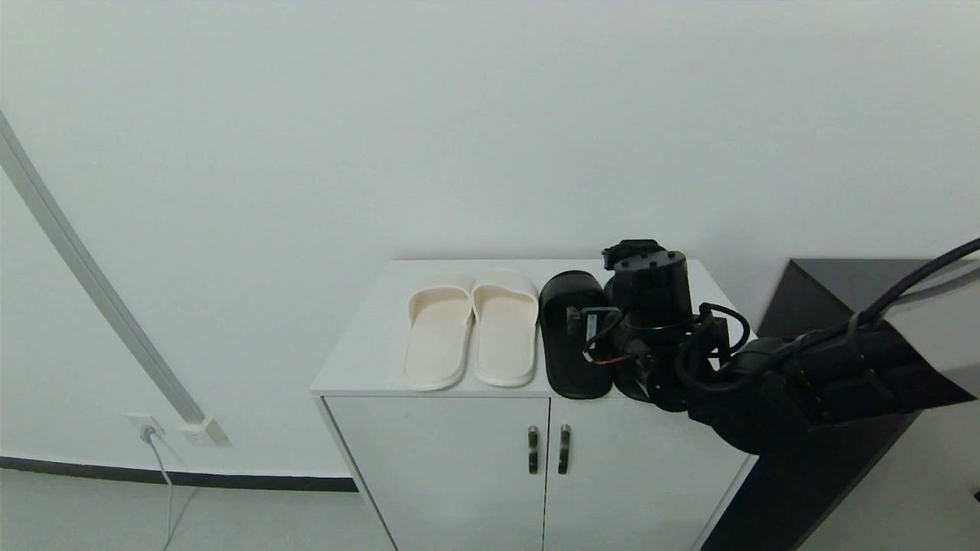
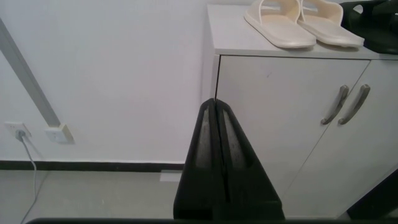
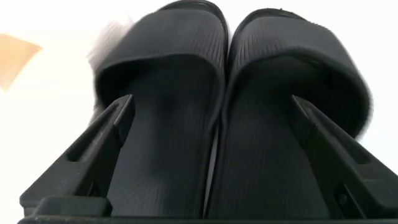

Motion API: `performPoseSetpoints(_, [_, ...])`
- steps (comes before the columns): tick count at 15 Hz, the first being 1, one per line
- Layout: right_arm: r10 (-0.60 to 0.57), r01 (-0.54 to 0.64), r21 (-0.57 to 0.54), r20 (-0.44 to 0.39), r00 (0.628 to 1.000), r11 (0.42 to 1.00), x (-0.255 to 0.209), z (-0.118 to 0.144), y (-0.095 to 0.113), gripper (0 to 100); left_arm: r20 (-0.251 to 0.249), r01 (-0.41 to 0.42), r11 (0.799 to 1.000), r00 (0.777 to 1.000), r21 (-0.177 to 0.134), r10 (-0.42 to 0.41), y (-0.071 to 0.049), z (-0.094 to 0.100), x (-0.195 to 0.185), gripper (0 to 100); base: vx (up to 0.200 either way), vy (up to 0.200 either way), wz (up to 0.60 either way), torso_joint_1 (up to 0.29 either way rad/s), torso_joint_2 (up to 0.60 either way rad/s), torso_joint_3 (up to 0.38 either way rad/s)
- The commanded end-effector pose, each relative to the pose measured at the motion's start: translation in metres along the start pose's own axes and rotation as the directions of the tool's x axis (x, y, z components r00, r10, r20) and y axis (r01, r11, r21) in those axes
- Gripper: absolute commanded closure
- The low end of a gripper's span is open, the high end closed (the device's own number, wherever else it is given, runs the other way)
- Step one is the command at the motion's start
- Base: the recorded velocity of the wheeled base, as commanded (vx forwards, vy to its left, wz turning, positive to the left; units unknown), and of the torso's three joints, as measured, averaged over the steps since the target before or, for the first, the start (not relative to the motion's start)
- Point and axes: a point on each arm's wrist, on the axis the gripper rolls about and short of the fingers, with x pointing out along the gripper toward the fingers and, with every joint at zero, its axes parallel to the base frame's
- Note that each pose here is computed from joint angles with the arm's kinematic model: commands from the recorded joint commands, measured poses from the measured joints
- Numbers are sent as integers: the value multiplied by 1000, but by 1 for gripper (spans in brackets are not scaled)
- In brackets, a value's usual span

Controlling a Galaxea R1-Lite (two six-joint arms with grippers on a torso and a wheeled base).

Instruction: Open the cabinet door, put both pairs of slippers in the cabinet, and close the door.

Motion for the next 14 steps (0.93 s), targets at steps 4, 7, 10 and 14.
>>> performPoseSetpoints(4, [-51, 51, 5, 3, 999, 999, 37, -7, -3, 0, -1, -2, 1000, 1000, -2, 2, 0, 0, 0, 100, 0, 0, 0, 0, 0, 0])
performPoseSetpoints(7, [-70, 70, 0, 12, 997, 998, 50, -7, -6, 0, -1, 0, 1000, 1000, 0, 0, 0, 0, 0, 100, 0, 0, 0, 0, 0, 0])
performPoseSetpoints(10, [-67, 68, -11, 23, 997, 998, 53, -4, -3, 0, 0, 1, 1000, 1000, 0, -1, 0, 0, 0, 100, 0, 0, 0, 0, 0, 0])
performPoseSetpoints(14, [-75, 75, -28, 16, 997, 997, 55, -8, -4, 100, -1, -2, 1000, 1000, -2, 2, 0, 0, 0, 100, 0, 0, 0, 0, 0, 0])
